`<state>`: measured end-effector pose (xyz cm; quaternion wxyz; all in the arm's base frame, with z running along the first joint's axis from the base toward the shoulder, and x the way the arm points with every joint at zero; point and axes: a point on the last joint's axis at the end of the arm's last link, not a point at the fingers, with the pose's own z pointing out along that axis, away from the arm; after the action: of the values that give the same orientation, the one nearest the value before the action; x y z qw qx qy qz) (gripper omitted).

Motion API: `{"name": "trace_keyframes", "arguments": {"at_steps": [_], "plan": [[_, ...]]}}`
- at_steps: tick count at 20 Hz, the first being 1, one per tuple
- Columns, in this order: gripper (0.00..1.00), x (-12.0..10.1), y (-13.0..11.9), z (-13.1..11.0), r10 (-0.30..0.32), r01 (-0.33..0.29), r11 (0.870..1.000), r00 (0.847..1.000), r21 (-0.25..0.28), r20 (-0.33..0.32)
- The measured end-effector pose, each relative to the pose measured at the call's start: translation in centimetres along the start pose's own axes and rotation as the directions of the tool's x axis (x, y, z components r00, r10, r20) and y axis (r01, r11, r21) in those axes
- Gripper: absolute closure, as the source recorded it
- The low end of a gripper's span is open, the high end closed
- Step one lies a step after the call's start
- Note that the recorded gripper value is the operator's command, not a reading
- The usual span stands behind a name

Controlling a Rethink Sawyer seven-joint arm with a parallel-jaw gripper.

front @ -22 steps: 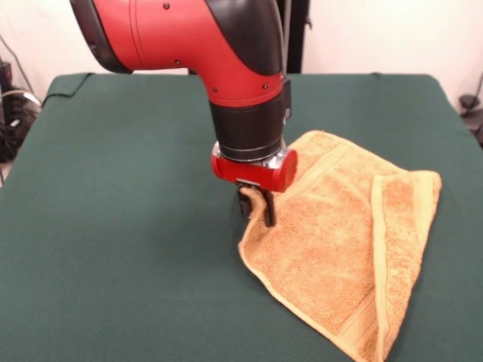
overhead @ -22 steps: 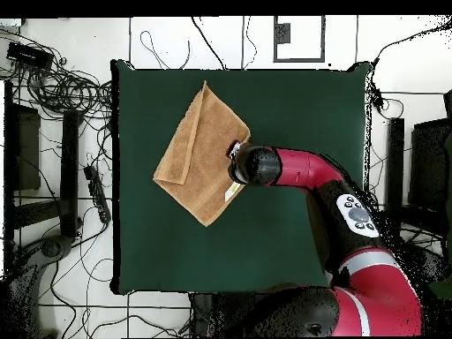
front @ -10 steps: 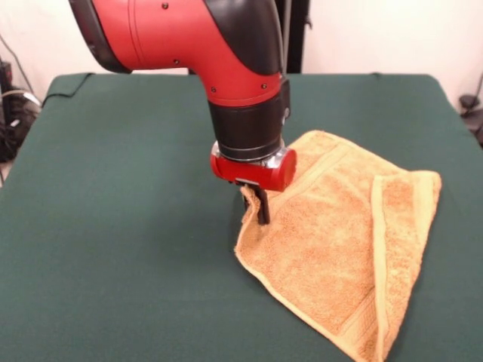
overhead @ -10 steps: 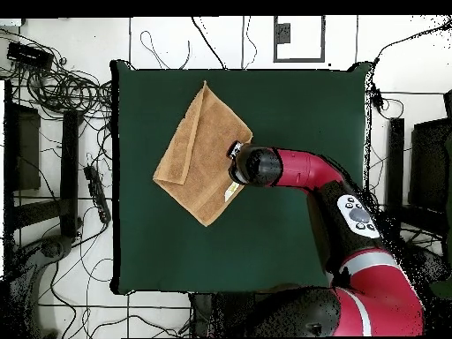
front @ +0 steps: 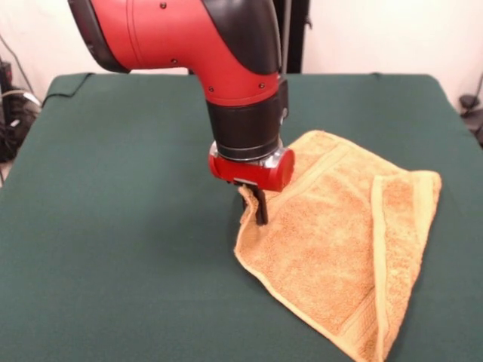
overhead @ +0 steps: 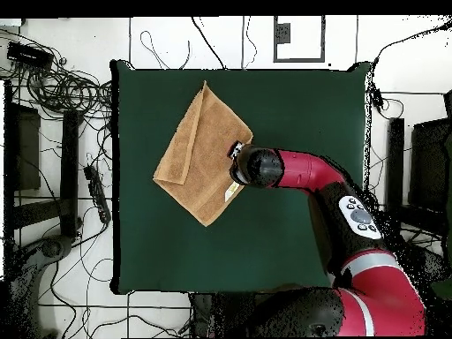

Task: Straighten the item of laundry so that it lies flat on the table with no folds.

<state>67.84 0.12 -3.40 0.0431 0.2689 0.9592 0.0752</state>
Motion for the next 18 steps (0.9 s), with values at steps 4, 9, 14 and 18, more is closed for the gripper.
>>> {"name": "trace_keyframes", "arguments": {"at_steps": [4, 9, 14, 18], "plan": [[1.0, -0.2, -0.6, -0.1, 0.01, -0.01, 1.0, 1.0, -0.003, 0.004], [1.0, -0.5, -2.3, -0.1, 0.021, -0.021, 1.0, 1.0, -0.002, 0.015], [1.0, 0.0, -4.2, 0.0, 0.011, -0.011, 1.0, 1.0, 0.009, 0.018], [1.0, 0.3, -5.5, 0.1, 0.008, -0.008, 1.0, 1.0, 0.016, 0.014]]}}
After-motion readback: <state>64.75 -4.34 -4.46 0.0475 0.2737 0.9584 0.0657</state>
